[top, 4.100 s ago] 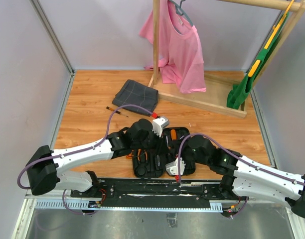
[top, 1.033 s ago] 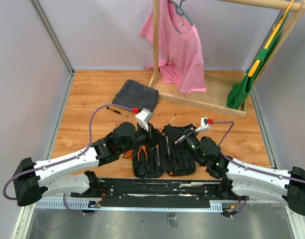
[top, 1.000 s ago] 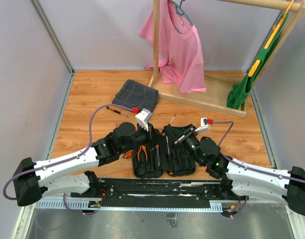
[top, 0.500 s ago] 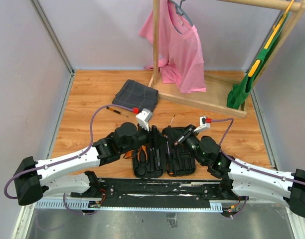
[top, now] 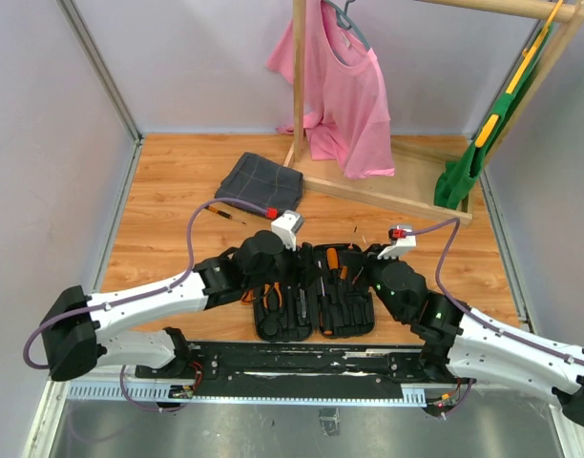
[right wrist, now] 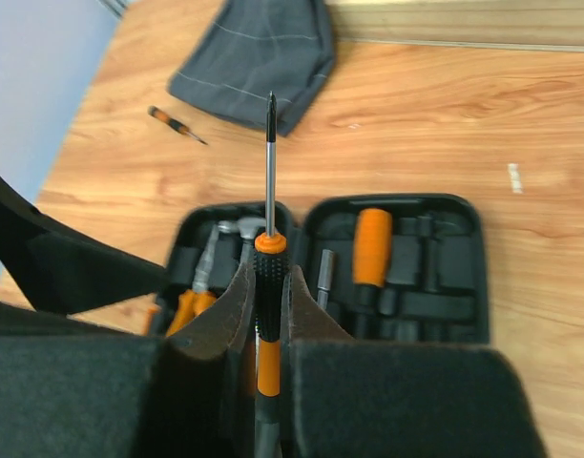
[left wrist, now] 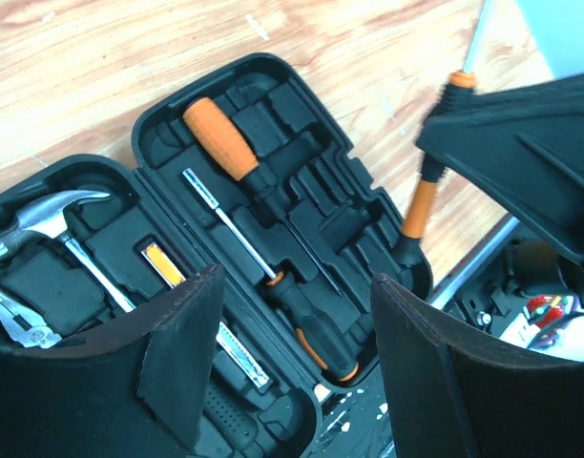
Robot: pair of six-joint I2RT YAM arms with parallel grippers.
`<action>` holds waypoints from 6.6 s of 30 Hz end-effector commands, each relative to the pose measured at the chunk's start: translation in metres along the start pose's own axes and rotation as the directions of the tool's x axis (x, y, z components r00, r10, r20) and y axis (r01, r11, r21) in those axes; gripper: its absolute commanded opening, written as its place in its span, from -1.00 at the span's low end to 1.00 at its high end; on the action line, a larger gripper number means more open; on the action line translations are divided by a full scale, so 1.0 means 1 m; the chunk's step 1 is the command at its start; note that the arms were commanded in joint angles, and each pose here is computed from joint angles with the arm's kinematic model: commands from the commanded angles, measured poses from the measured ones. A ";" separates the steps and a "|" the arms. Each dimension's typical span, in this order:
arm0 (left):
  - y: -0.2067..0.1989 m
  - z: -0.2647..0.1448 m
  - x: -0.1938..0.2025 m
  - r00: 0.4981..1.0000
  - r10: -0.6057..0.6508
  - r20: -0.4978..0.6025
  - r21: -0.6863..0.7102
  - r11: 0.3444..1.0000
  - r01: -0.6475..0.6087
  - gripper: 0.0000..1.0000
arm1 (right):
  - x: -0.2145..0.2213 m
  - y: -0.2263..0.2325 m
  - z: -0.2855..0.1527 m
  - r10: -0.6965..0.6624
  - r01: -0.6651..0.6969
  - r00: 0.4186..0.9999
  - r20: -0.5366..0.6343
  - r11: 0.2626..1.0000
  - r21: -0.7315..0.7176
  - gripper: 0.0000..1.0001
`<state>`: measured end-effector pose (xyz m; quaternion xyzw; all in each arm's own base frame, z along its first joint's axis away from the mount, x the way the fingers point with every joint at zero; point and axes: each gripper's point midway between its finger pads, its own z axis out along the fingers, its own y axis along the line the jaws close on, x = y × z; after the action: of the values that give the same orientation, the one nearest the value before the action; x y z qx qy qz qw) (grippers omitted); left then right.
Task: Sort the tools into containers
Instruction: Place the screwdriver in the storage box.
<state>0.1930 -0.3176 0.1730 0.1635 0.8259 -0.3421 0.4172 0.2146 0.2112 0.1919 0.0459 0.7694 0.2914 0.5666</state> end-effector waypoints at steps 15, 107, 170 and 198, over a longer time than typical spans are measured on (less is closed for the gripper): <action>0.034 0.022 0.001 0.993 0.015 -0.115 -0.224 0.974 -0.040 0.98 | 0.026 -0.074 -0.048 -0.185 0.248 0.940 -0.286 0.947 0.205 -0.94; 0.066 0.002 -0.023 0.990 -0.086 0.112 -0.315 0.942 0.117 0.99 | 0.106 -0.069 -0.040 -0.116 0.239 0.780 -0.615 0.963 0.122 -0.61; 0.084 0.001 -0.002 0.991 -0.105 0.084 -0.350 0.928 0.128 0.92 | 0.214 -0.139 -0.091 -0.005 0.487 0.301 -0.954 0.861 0.149 -0.99; 0.181 -0.069 -0.066 0.944 -0.119 0.306 -0.580 0.764 0.284 0.99 | 0.056 -0.007 -0.007 -0.278 0.310 0.789 -0.547 0.950 -0.036 -0.27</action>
<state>0.2805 -0.1676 0.1646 -0.0823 0.8537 -0.1509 0.4916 0.1917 0.2324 0.1456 -0.1348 0.9056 0.1965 0.3509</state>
